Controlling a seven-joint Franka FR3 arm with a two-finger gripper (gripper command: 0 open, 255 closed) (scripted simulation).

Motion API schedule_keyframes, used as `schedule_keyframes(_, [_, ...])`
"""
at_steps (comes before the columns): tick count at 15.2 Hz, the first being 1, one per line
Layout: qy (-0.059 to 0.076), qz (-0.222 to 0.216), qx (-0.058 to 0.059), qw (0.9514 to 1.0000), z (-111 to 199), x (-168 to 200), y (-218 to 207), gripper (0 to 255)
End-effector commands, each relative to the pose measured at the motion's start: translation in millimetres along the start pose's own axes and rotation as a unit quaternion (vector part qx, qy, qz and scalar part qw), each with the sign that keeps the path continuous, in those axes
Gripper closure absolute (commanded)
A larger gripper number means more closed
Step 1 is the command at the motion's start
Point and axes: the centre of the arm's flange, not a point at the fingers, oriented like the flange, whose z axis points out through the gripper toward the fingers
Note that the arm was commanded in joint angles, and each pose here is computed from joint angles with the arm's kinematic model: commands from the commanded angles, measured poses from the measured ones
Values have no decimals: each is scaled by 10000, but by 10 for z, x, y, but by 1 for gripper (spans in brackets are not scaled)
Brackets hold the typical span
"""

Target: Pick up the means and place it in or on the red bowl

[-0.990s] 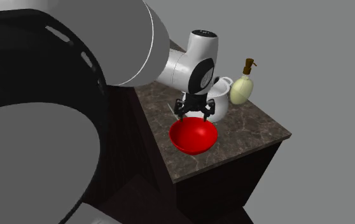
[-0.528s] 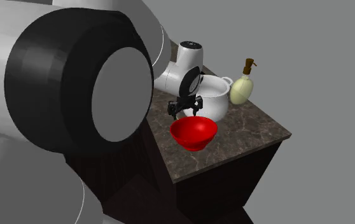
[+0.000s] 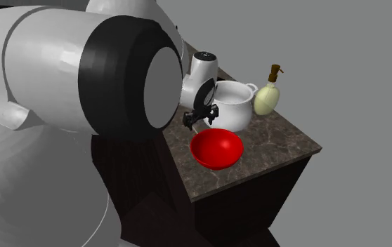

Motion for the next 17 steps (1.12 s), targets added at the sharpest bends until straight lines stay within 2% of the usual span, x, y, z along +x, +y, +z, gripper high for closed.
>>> schedule_keyframes(1, [-133,-31,125,9998,299,-47,-49,0])
schedule_keyframes(2, [-133,-31,125,9998,383,-49,-51,0])
schedule_keyframes(10, [-133,-31,125,9998,383,-49,-51,0])
schedule_keyframes(11, [-133,-31,125,9998,382,-49,-56,255])
schedule_keyframes(17, [-133,-31,125,9998,380,-49,-54,255])
